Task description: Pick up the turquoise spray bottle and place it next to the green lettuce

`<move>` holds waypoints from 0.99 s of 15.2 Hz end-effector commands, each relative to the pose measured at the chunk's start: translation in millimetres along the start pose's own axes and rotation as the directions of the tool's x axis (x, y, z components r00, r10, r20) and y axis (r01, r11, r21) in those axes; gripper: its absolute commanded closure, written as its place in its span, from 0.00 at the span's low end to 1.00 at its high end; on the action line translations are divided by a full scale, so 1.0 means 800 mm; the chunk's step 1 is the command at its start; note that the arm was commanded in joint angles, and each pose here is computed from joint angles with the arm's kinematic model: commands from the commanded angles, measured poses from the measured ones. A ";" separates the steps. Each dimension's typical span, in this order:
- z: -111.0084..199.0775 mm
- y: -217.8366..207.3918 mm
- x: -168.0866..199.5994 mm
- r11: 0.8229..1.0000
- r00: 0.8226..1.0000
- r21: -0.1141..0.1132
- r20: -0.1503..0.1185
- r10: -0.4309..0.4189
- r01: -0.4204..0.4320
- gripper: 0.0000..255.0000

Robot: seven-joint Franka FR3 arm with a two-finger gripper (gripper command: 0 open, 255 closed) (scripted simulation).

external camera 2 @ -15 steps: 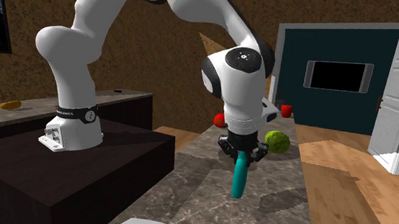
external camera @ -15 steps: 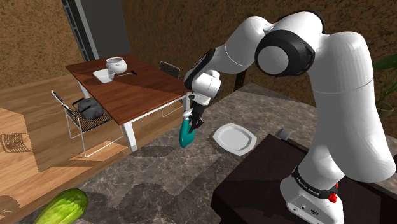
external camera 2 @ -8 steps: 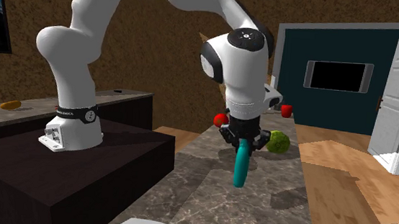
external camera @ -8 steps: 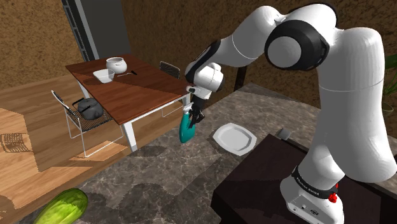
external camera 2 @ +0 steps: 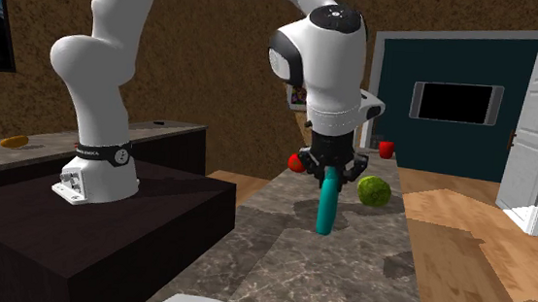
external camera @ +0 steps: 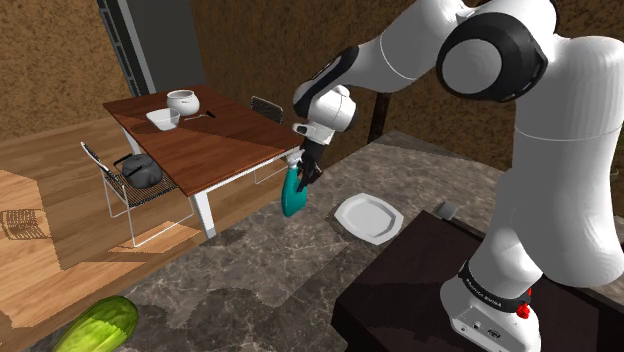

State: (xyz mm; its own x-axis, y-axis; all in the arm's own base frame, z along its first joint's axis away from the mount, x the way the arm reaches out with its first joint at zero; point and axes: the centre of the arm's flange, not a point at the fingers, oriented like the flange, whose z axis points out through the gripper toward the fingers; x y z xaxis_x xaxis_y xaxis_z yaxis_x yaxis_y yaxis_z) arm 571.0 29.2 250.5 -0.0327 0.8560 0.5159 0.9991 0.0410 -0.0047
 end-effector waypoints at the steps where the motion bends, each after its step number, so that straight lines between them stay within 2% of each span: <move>1: -0.011 0.000 0.007 1.000 1.000 0.000 0.000 0.000 0.000 1.00; 15: -0.090 0.000 0.055 1.000 1.000 0.000 0.000 0.000 0.000 1.00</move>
State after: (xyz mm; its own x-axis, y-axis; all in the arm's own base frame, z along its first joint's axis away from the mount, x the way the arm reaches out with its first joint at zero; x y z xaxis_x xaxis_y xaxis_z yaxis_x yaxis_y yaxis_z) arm 571.4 29.9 329.2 -0.0327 0.8560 0.5160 0.9991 0.0410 -0.0048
